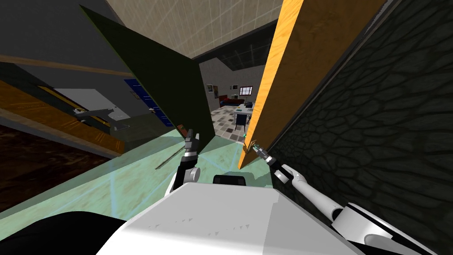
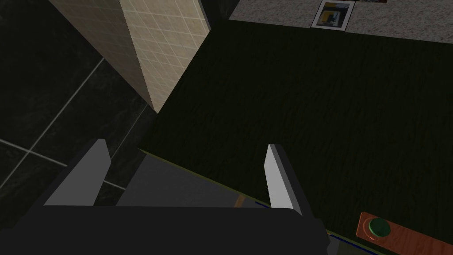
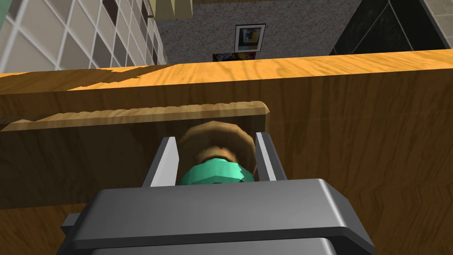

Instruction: Pull the door open

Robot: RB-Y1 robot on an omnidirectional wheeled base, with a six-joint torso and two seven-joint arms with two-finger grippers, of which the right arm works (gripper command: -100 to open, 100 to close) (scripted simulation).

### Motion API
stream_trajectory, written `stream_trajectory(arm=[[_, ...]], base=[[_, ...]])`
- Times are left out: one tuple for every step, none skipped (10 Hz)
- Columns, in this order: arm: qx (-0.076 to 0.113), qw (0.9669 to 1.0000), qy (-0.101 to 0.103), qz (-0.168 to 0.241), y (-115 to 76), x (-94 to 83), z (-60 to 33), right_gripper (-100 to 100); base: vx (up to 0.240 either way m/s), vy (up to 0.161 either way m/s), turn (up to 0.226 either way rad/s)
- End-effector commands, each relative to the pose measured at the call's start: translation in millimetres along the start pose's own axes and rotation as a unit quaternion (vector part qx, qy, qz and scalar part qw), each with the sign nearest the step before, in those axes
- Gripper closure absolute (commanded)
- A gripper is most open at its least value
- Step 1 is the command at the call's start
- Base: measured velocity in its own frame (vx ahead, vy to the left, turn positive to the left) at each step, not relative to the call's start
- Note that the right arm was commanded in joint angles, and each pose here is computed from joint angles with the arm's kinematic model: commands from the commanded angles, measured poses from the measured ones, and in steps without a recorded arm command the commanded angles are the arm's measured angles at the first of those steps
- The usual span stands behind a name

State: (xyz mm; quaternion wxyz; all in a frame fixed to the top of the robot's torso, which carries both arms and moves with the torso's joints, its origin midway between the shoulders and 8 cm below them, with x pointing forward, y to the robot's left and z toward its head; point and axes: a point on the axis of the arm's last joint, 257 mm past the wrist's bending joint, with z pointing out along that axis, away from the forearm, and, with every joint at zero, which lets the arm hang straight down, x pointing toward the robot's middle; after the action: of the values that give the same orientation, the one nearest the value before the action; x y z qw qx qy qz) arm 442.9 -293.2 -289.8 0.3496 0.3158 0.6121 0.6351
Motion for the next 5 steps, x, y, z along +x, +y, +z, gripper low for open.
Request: stream_trajectory(arm=[[-0.003,0.9998,0.017,0.004,-1.0,11.7,-6.8,100],[-0.004,0.9997,0.023,0.005,-0.6,14.6,-11.2,100],[-0.004,0.9995,0.03,0.006,-0.2,17.3,-15.8,100],[0.001,0.9994,0.034,0.007,-0.7,20.1,-9.6,-100],[0.004,0.9991,0.042,0.009,-1.1,24.4,-7.7,-100]], base=[[0.032,0.029,-0.037],[0.02,0.032,-0.05],[0.019,0.025,-0.066],[-0.001,-0.005,-0.311],[-0.022,-0.028,-0.412]])
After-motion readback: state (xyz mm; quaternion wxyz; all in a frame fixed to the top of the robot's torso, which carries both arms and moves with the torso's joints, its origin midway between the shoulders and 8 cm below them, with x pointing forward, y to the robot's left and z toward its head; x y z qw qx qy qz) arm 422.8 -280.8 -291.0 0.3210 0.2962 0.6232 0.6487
